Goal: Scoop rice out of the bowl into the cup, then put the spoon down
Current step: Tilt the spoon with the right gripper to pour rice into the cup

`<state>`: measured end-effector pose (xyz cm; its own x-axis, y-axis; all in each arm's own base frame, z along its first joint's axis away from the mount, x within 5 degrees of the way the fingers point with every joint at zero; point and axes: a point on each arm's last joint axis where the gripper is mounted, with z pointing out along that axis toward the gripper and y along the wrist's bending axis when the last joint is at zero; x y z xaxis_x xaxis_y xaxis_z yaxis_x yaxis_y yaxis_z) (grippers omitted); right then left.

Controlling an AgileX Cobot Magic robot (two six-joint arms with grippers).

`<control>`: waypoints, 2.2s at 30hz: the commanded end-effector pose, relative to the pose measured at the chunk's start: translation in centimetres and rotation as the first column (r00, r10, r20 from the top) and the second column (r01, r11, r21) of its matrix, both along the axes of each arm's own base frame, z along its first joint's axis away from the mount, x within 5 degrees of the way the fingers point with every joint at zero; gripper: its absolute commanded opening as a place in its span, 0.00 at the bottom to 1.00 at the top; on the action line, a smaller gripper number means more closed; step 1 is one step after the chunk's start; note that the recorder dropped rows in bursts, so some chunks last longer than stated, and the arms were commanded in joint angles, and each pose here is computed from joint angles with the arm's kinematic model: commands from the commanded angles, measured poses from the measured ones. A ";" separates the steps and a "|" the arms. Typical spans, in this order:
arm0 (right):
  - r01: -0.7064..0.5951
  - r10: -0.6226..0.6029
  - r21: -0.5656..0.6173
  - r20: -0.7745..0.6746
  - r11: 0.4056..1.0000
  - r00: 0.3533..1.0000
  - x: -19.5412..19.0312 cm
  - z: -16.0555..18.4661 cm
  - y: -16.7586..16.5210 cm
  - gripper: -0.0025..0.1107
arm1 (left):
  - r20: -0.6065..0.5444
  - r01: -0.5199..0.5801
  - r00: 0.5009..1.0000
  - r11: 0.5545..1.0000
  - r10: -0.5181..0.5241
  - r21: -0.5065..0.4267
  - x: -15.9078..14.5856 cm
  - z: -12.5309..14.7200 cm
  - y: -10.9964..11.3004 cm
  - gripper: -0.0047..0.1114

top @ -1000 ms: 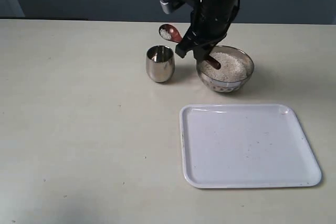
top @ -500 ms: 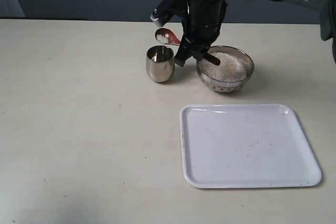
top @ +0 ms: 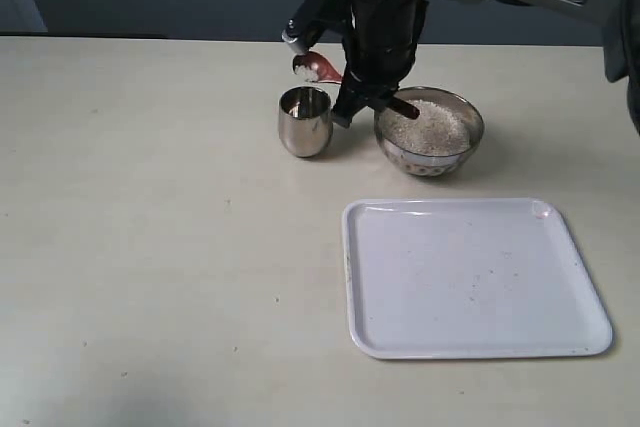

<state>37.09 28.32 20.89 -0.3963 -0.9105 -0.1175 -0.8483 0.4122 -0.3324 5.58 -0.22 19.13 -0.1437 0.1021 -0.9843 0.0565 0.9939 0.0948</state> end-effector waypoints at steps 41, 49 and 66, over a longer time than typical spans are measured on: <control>-0.076 0.090 -0.184 0.066 0.980 0.994 -0.7 -0.4 0.9 0.01 | 0.019 0.004 1.000 1.000 -0.004 -0.002 0.0 0.2 0.0 0.04; -0.095 0.113 -0.188 0.091 0.978 0.989 -1.3 0.5 1.5 0.01 | 0.019 0.004 1.000 1.000 -0.004 -0.002 0.0 0.2 0.0 0.04; -0.077 0.109 -0.224 0.134 0.972 0.985 -1.8 0.7 2.0 0.01 | 0.019 0.004 1.000 1.000 -0.004 -0.002 0.0 0.2 0.0 0.04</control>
